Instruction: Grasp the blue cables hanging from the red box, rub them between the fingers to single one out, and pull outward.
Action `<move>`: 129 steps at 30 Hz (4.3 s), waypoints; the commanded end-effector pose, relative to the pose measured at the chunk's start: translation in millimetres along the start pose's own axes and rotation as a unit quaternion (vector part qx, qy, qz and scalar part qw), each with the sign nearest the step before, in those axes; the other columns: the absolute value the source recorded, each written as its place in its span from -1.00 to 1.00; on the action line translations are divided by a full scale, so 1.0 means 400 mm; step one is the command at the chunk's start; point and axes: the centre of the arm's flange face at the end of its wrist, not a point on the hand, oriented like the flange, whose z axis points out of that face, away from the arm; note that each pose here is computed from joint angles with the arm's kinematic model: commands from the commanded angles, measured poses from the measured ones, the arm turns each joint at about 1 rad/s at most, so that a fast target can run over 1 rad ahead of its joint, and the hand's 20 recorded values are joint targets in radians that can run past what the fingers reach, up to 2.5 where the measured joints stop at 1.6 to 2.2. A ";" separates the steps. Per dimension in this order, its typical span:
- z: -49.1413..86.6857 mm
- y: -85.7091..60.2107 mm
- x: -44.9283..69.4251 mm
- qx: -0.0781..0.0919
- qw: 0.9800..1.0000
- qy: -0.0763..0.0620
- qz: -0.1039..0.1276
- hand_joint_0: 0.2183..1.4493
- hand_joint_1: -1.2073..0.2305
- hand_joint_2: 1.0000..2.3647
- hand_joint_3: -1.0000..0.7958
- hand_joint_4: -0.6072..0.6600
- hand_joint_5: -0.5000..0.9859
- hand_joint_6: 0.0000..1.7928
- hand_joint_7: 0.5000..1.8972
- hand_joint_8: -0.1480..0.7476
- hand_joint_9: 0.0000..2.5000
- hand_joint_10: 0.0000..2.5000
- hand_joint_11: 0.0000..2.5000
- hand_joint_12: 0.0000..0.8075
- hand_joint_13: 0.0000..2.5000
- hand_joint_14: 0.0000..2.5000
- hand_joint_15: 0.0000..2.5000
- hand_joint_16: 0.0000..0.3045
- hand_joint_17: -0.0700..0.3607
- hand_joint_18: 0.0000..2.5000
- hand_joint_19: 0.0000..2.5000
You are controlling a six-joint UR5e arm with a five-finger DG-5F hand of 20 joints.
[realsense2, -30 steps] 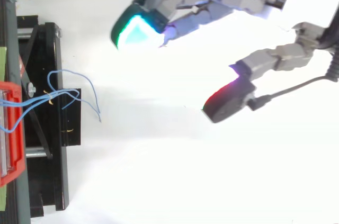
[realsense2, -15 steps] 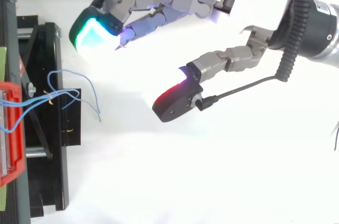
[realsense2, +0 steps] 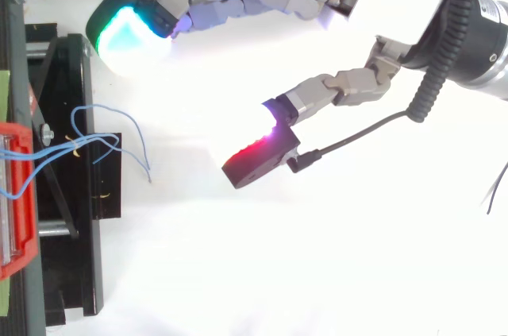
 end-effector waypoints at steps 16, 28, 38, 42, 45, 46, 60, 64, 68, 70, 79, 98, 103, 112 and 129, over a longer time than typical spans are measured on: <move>0.044 -0.096 0.086 -0.005 1.000 0.005 0.016 -0.59 -0.25 -1.00 -0.43 0.34 -0.55 -0.44 -0.58 -0.04 -0.52 -1.00 -0.90 -0.10 -0.80 -1.00 -0.95 -0.67 -0.15 -0.82 -0.83; 0.050 -0.146 0.124 0.007 0.999 0.014 0.030 -0.58 -0.24 -1.00 -0.43 0.35 -0.54 -0.44 -0.57 -0.04 -0.50 -1.00 -0.89 -0.11 -0.79 -1.00 -0.95 -0.67 -0.15 -0.82 -0.82; 0.076 -0.227 0.190 -0.008 0.999 0.003 0.039 -0.58 -0.24 -1.00 -0.43 0.35 -0.54 -0.44 -0.56 -0.05 -0.49 -0.99 -0.89 -0.11 -0.77 -1.00 -0.94 -0.68 -0.16 -0.80 -0.82; 0.102 -0.225 0.207 -0.010 0.999 0.005 0.053 -0.58 -0.24 -1.00 -0.42 0.36 -0.53 -0.44 -0.56 -0.04 -0.48 -1.00 -0.88 -0.11 -0.77 -1.00 -0.94 -0.68 -0.16 -0.80 -0.82; 0.100 -0.226 0.211 -0.006 0.999 0.007 0.053 -0.58 -0.24 -1.00 -0.42 0.35 -0.53 -0.44 -0.57 -0.04 -0.48 -0.99 -0.88 -0.10 -0.76 -1.00 -0.94 -0.68 -0.16 -0.79 -0.82; 0.100 -0.223 0.213 -0.007 0.999 0.008 0.053 -0.58 -0.24 -1.00 -0.43 0.35 -0.53 -0.44 -0.57 -0.04 -0.48 -1.00 -0.88 -0.10 -0.76 -1.00 -0.94 -0.68 -0.16 -0.79 -0.82; 0.103 -0.282 0.281 -0.017 0.997 0.013 0.078 -0.58 -0.23 -1.00 -0.42 0.41 -0.51 -0.44 -0.48 -0.04 -0.47 -1.00 -0.87 -0.11 -0.75 -1.00 -0.93 -0.68 -0.17 -0.77 -0.81; 0.104 -0.280 0.283 -0.020 0.996 0.019 0.087 -0.57 -0.23 -1.00 -0.43 0.42 -0.50 -0.44 -0.44 -0.04 -0.47 -1.00 -0.87 -0.11 -0.75 -1.00 -0.93 -0.68 -0.17 -0.77 -0.81; 0.104 -0.277 0.286 -0.022 0.995 0.019 0.092 -0.57 -0.24 -1.00 -0.42 0.42 -0.49 -0.44 -0.41 -0.04 -0.47 -1.00 -0.87 -0.11 -0.75 -1.00 -0.93 -0.68 -0.17 -0.77 -0.81; 0.106 -0.274 0.288 -0.022 0.995 0.019 0.094 -0.56 -0.24 -1.00 -0.43 0.42 -0.49 -0.44 -0.41 -0.04 -0.47 -1.00 -0.87 -0.12 -0.75 -1.00 -0.93 -0.68 -0.17 -0.76 -0.80; 0.106 -0.273 0.286 -0.025 0.994 0.022 0.106 -0.52 -0.25 -1.00 -0.41 0.41 -0.48 -0.44 -0.32 -0.05 -0.46 -1.00 -0.86 -0.13 -0.73 -1.00 -0.92 -0.70 -0.19 -0.75 -0.80; 0.137 -0.220 0.270 -0.051 0.989 0.038 0.131 -0.43 -0.30 -0.98 -0.22 0.17 -0.55 -0.11 -0.44 -0.05 -0.41 -0.99 -0.74 -0.15 -0.65 -1.00 -0.88 -0.71 -0.21 -0.66 -0.77; 0.141 -0.207 0.257 -0.052 0.989 0.044 0.134 -0.43 -0.29 -0.98 -0.23 0.18 -0.56 -0.08 -0.49 -0.05 -0.41 -0.99 -0.73 -0.14 -0.65 -0.99 -0.87 -0.71 -0.21 -0.66 -0.76; 0.142 -0.198 0.261 -0.054 0.988 0.050 0.136 -0.44 -0.29 -0.99 -0.28 0.19 -0.54 -0.10 -0.44 -0.04 -0.40 -0.99 -0.72 -0.14 -0.64 -0.99 -0.86 -0.71 -0.21 -0.65 -0.76; 0.141 -0.212 0.247 -0.040 0.986 0.048 0.156 -0.46 -0.24 -0.99 -0.32 0.21 -0.48 -0.22 -0.24 -0.04 -0.38 -0.99 -0.72 -0.13 -0.64 -0.99 -0.86 -0.70 -0.20 -0.65 -0.75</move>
